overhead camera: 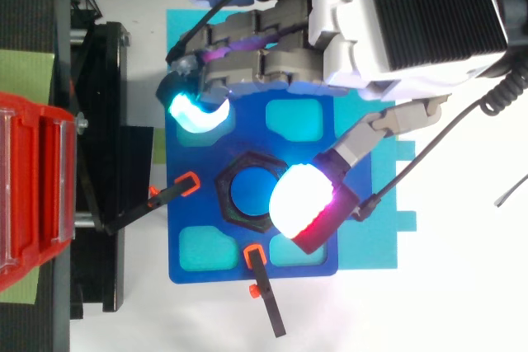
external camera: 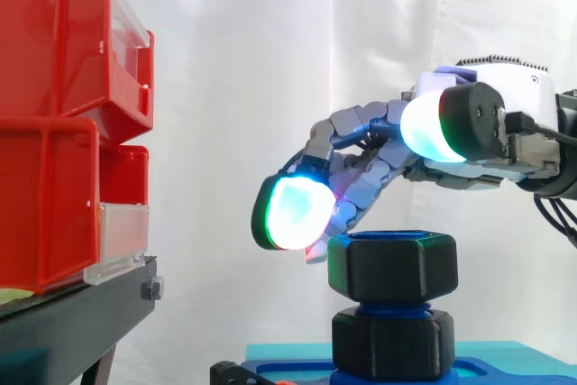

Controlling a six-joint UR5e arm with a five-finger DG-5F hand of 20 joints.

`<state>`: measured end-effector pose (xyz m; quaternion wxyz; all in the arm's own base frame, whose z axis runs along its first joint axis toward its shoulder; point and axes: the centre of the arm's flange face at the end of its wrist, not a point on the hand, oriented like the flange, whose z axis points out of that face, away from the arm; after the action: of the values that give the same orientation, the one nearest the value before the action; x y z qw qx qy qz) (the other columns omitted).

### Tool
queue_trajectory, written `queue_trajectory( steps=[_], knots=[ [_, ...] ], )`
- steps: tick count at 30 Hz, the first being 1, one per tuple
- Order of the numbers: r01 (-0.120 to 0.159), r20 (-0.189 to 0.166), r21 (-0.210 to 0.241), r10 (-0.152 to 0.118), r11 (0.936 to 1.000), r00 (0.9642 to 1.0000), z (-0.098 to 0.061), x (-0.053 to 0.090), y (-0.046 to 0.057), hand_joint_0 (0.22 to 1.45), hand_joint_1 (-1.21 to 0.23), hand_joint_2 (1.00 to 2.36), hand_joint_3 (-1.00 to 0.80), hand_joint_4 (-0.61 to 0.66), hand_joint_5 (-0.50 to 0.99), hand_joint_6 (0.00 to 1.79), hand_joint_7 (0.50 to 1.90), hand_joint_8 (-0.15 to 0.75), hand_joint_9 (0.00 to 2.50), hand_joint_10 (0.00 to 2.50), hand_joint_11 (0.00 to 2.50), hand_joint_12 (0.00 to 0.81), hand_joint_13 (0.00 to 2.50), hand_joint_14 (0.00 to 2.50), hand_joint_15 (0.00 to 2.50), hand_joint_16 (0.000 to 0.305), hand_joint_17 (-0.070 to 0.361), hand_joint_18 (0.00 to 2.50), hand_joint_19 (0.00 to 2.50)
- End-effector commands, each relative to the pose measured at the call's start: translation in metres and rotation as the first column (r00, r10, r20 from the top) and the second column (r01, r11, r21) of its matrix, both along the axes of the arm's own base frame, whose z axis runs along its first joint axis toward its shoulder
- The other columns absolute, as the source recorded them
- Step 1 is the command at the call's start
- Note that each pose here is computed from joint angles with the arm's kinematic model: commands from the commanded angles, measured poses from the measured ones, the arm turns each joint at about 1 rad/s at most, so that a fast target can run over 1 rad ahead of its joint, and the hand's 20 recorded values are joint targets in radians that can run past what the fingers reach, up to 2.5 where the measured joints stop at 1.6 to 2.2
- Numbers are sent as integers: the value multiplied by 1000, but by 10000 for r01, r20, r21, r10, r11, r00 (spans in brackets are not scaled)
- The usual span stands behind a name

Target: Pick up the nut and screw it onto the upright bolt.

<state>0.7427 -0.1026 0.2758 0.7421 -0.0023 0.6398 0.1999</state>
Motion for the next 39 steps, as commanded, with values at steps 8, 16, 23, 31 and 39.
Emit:
queue_trajectory(
  steps=[8, 16, 23, 31, 39],
  knots=[
    [-262, 203, 18, 262, 9997, 9995, 3, 5, 27, 482, -137, 1000, -500, 230, -120, 503, 769, 252, 723, 0, 0, 274, 497, 0, 0, 27, 61, 130, 0],
    [-380, -74, 74, 380, 9993, 9992, 0, 4, 35, 485, -131, 1000, -500, 239, -98, 503, 822, 258, 733, 0, 0, 277, 487, 0, 0, 28, 62, 121, 0],
    [-409, -289, 70, 411, 9991, 9987, -4, 3, 38, 488, -132, 1000, -500, 252, -79, 504, 885, 257, 739, 0, 0, 276, 488, 0, 0, 28, 62, 117, 0],
    [-407, -580, 62, 410, 9992, 9975, -6, 0, 37, 495, -137, 1000, -500, 221, -45, 505, 1091, 263, 774, 0, 0, 269, 511, 0, 0, 26, 58, 133, 0],
    [-314, -687, 59, 317, 9995, 9971, -8, -1, 29, 510, -158, 1000, -500, 190, -10, 503, 1316, 271, 854, 0, 0, 252, 571, 0, 0, 23, 52, 175, 0]
  ],
)
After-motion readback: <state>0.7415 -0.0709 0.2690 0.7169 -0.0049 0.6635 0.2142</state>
